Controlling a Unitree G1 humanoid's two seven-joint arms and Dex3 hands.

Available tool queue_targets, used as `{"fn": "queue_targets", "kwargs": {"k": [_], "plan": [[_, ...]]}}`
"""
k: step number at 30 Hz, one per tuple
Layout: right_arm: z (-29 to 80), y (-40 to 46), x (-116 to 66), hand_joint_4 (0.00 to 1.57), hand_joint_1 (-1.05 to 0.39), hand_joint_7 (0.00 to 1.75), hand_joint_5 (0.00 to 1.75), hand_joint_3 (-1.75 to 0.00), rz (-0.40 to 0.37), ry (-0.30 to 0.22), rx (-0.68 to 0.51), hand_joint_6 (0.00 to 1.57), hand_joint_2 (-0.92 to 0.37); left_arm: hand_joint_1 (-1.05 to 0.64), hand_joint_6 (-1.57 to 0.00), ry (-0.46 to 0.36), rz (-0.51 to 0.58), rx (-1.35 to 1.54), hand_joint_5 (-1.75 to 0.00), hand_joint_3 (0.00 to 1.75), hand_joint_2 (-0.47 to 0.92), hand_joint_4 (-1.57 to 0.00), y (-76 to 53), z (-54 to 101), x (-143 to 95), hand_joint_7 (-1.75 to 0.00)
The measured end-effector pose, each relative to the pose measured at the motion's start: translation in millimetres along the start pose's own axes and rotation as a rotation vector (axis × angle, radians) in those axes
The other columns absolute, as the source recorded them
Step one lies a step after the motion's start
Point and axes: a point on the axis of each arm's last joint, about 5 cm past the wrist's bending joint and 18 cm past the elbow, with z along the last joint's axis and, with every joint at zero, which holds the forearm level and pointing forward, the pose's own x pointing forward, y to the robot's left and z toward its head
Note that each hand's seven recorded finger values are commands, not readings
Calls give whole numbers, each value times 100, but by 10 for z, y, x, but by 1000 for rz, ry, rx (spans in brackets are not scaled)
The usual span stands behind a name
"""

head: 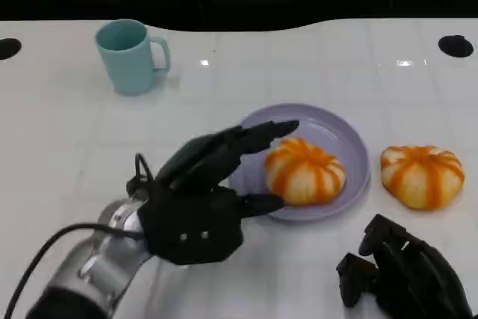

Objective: Grasp the bread from the table and place it into the plate.

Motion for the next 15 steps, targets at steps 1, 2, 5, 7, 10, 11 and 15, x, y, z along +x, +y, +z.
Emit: {"fn": "queue_targets", "kwargs": {"k": [1, 2, 5, 7, 10, 11, 15], "plan": [[1, -1, 0, 76, -55, 145, 173, -26, 0, 1, -1, 67, -92, -54, -54, -14, 20, -76, -79, 35, 92, -36, -19, 2, -41, -14], [1, -1, 0, 75, -55, 146, 173, -26, 0, 1, -2, 67, -92, -53, -60, -30, 37, -152, -84, 34, 92, -41, -39, 4, -79, -16], [2, -2, 0, 75, -54, 145, 172, -25, -1, 2, -4, 67, -92, -55, -67, -74, 98, -358, -104, 34, 92, -46, -113, 3, -178, -25], [1, -2, 0, 75, -54, 145, 172, -25, -1, 2, -3, 67, -92, -59, -56, -89, 121, -444, -127, 36, 92, -42, -157, -4, -237, -64], [-1, -3, 1, 75, -54, 145, 172, -25, -1, 3, -2, 67, -92, -68, -43, -106, 155, -584, -167, 39, 92, -43, -195, -2, -340, -129], [-1, -4, 1, 75, -55, 145, 172, -25, -2, 2, -2, 67, -92, -69, -42, -106, 159, -638, -171, 40, 92, -44, -207, 1, -378, -138], [-1, -5, 8, 76, -56, 145, 171, -24, -1, 2, -1, 68, -92, -70, -47, -87, 154, -846, -174, 41, 92, -58, -227, 3, -543, -156]]}}
